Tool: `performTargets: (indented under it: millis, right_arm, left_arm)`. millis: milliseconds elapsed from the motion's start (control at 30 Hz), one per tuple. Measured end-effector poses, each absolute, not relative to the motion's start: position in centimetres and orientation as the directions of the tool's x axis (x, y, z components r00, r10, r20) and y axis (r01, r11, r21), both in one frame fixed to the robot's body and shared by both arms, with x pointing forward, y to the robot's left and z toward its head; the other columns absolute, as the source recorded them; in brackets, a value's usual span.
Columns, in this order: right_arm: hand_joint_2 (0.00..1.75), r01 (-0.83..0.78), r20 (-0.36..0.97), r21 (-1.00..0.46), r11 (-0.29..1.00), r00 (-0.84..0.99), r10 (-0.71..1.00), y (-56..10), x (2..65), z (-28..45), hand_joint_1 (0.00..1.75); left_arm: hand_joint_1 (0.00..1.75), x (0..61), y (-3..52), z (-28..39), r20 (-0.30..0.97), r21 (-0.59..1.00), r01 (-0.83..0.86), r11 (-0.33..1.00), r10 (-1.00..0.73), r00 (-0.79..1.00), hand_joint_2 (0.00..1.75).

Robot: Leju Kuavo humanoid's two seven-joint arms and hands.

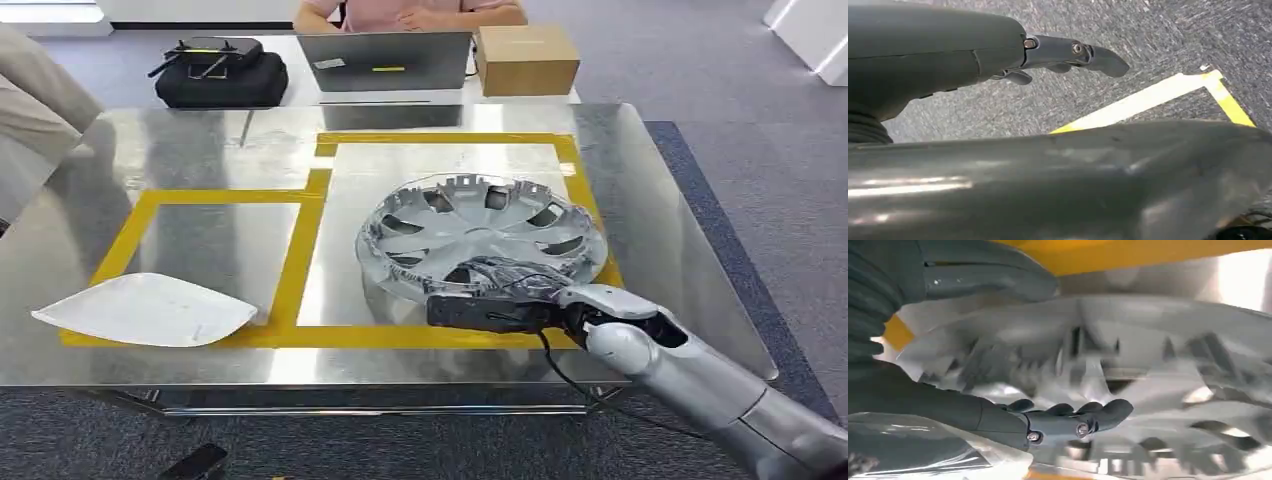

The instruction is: Take the parts from the cabinet and place them on the table.

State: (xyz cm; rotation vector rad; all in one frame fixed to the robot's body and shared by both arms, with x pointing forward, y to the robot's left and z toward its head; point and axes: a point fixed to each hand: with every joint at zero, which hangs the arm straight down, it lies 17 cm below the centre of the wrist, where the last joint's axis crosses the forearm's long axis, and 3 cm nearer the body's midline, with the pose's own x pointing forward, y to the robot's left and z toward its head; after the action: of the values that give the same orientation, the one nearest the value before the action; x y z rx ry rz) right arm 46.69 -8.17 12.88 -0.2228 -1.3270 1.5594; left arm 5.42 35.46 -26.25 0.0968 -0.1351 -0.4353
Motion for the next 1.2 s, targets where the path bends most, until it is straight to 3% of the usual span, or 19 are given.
performTargets:
  millis: [167,633,700,767,833,1200]
  right_arm:
    - [1.75,-0.620,0.519,-0.773,0.132,-0.500,0.693,-5.5,45.7,17.1,0.00]
    - [1.75,-0.507,0.364,-0.861,-0.027,-0.653,0.664,-4.1,45.1,22.4,0.00]
    - [1.75,-0.349,0.230,-0.937,-0.027,-0.674,0.702,-4.5,46.9,24.2,0.00]
    - [1.75,-0.073,0.004,-0.995,-0.061,-0.674,0.739,-4.9,48.5,27.1,0.00]
    - [1.75,0.069,-0.105,-0.995,-0.079,-0.667,0.738,-4.6,48.2,28.2,0.00]
    - [1.75,0.277,-0.200,-0.961,-0.006,-0.681,0.705,-3.0,43.8,29.0,0.00]
  left_arm:
    - [0.00,5.9,35.3,-26.1,0.150,0.107,0.398,0.911,-0.411,0.899,0.00]
    - [0.00,5.2,35.1,-26.2,0.173,0.085,0.400,0.913,-0.409,0.896,0.00]
    - [0.00,4.9,35.2,-26.2,0.173,0.092,0.387,0.918,-0.397,0.901,0.00]
    - [0.00,4.2,35.5,-26.3,0.152,0.116,0.376,0.919,-0.391,0.908,0.00]
    - [0.00,3.5,35.4,-26.2,0.135,0.126,0.371,0.920,-0.387,0.912,0.00]
    - [0.00,3.3,34.3,-25.6,0.143,0.130,0.387,0.913,-0.403,0.904,0.00]
